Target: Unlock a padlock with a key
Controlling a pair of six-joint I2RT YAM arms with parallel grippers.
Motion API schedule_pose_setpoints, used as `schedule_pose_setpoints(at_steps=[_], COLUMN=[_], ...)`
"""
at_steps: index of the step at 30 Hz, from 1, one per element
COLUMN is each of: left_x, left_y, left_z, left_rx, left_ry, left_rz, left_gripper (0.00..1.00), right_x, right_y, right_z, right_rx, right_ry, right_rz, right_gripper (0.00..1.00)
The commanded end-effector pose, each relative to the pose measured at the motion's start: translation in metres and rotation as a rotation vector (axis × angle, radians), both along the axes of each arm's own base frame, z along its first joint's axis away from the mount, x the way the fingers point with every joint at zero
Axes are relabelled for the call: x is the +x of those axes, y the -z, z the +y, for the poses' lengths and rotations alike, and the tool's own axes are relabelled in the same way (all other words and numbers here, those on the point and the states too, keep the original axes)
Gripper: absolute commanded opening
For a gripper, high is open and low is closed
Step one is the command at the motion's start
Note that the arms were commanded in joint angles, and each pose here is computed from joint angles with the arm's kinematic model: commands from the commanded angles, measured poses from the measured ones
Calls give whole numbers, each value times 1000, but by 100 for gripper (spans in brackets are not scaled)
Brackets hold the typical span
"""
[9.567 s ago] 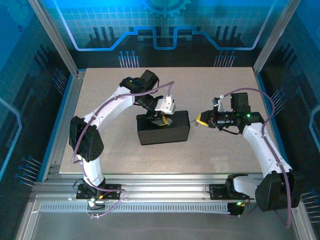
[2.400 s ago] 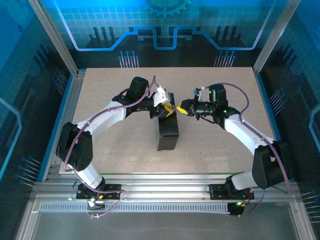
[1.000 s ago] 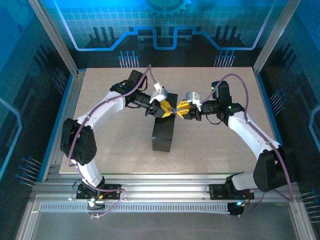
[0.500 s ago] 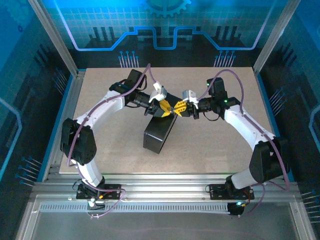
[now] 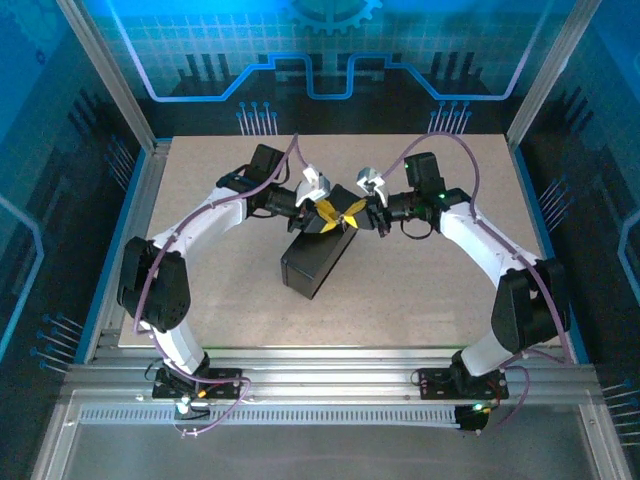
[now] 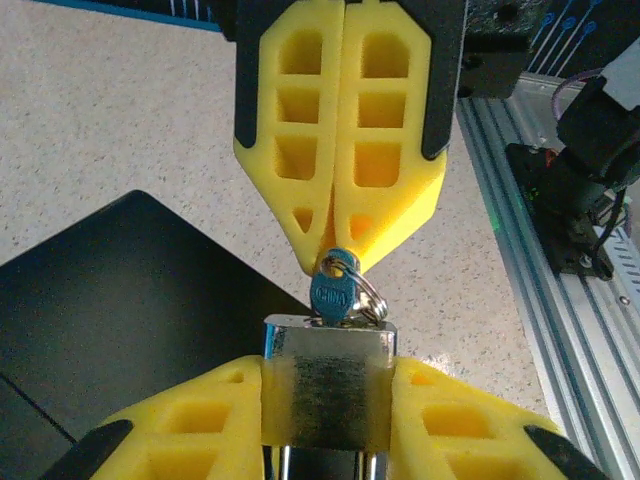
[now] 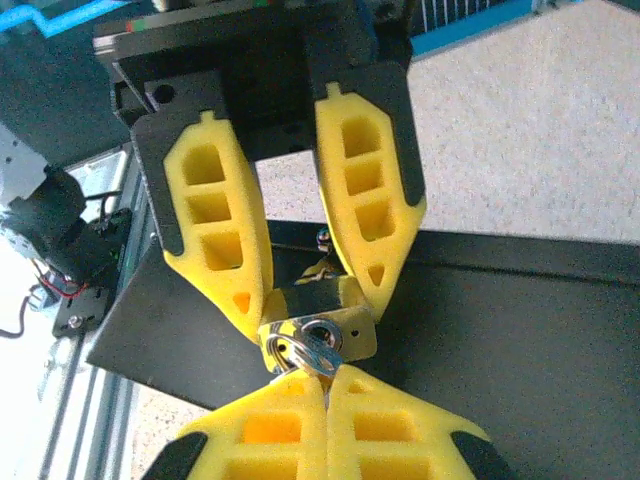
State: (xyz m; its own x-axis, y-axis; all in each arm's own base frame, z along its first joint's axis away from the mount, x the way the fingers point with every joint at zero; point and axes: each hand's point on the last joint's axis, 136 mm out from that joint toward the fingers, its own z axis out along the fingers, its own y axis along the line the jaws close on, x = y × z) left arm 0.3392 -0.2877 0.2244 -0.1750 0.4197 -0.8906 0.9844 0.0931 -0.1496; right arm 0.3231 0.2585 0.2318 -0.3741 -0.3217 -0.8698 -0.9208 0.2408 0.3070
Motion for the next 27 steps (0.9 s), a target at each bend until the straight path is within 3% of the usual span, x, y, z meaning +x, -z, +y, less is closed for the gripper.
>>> schedule_pose_setpoints(at_steps=[1, 9, 12, 18, 24, 27], left_x=[6, 11, 9, 0, -13, -13], left_y=[-49, -46, -44, -44, -45, -46], left_z=[-15, -14, -12, -10, -10, -10], left_rx=[-101, -77, -67, -63, -77, -84], left_ry=[25, -10, -14, 19, 83, 93], left_rz=[-198, -225, -230, -203, -142, -127], left_gripper=[7, 7, 7, 6, 6, 6], right_x=[-22, -2, -3, -6, -9, -12], right_y=[-15, 6, 10, -13, -15, -21], right_z=[37, 45, 40, 23, -4, -8], right_rx=[90, 102, 89, 95, -8, -38], right_ry=[-3, 267, 349, 404, 375, 282], right_rz=[300, 966, 1072, 1034, 888, 750], right_gripper=[0, 0, 0, 1, 19, 21])
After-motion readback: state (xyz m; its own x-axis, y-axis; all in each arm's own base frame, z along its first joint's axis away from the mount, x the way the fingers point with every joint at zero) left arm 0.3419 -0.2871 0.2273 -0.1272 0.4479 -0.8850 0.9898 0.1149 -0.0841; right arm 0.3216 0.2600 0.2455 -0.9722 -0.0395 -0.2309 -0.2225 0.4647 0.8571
